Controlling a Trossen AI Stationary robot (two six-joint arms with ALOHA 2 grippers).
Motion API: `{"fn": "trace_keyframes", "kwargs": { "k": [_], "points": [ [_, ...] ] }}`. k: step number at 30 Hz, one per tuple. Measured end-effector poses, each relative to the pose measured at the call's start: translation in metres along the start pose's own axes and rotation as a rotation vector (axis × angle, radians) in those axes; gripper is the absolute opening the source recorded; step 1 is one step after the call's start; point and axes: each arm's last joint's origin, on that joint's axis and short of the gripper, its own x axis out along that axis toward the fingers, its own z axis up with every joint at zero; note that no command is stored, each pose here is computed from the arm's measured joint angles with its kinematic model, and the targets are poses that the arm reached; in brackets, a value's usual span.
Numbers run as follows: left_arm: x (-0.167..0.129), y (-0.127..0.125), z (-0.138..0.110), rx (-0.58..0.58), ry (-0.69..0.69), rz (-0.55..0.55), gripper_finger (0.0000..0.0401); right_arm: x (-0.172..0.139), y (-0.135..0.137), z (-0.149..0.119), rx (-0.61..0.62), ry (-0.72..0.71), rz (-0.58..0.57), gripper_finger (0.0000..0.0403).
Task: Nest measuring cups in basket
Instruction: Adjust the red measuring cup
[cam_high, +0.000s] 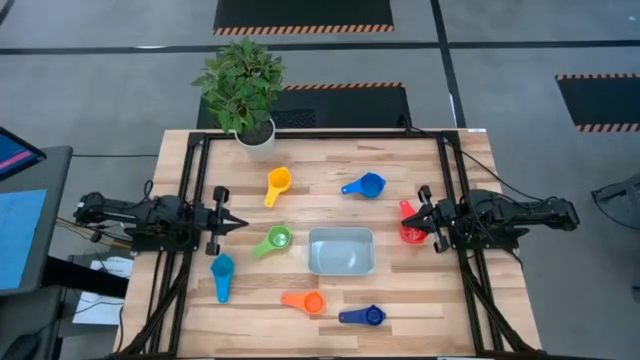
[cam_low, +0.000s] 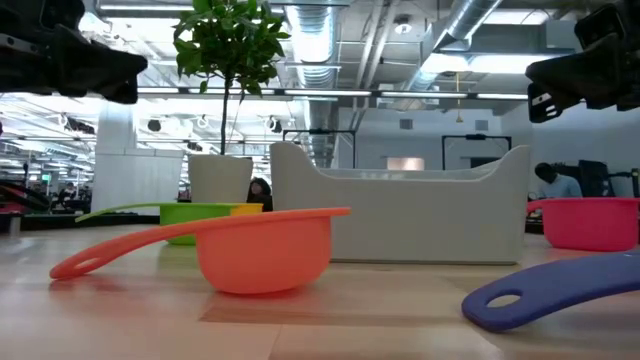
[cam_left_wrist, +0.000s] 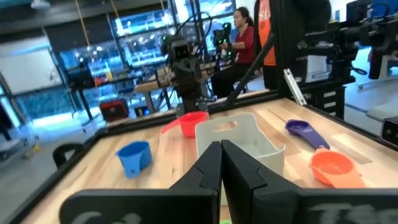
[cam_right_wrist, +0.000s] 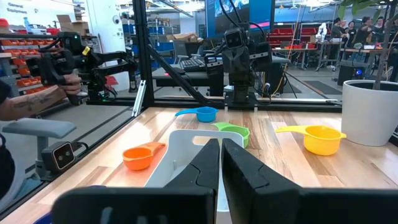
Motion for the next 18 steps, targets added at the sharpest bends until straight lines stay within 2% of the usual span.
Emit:
{"fn": "trace_keyframes", "kwargs": {
  "k": [13,18],
  "points": [
    [0.0,0.0008,-0.0006,-0.001,0.01,0.029,0.0,0.0,0.0001,0.0009,-0.001,-0.009,0.001,0.0042],
    [0.0,0.0008,-0.0006,0.01,0.01,0.029,0.0,-0.0001,-0.001,0.0032,-0.123,-0.031,-0.018,0.0042]
  ]
}}
